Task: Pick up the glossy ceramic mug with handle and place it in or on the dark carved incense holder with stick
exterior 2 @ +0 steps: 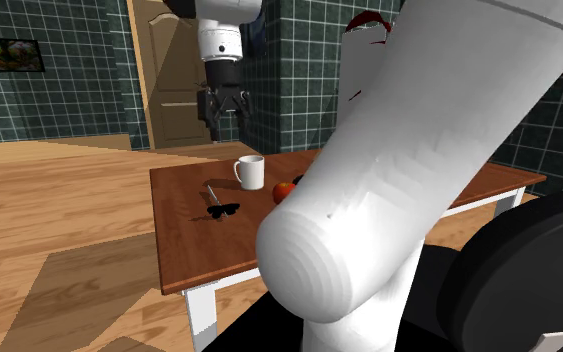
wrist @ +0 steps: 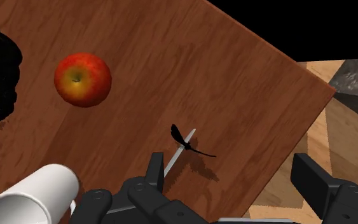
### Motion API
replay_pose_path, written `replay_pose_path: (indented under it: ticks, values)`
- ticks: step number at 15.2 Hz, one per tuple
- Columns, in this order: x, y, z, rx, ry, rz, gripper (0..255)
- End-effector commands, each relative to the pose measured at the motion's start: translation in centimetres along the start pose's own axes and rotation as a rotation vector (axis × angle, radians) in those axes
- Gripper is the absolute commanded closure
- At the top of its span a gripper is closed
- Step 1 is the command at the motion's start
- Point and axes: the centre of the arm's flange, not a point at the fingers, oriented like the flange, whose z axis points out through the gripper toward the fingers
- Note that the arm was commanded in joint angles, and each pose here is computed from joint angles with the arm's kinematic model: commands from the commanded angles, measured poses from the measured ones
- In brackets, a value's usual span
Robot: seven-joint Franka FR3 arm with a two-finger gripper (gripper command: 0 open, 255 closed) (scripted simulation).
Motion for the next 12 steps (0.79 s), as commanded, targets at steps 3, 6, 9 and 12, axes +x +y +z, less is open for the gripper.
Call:
replay_pose_path:
  ticks: [3,6,9,12]
  values:
    - [2.2,4.8,1.4,0.000,0.007,-0.004,0]
    - [3.9,8.2,2.5,0.002,0.013,-0.006,0]
    - [5.5,11.6,3.6,0.003,0.018,-0.009,0]
    - [7.2,15.0,4.7,0.005,0.024,-0.011,0]
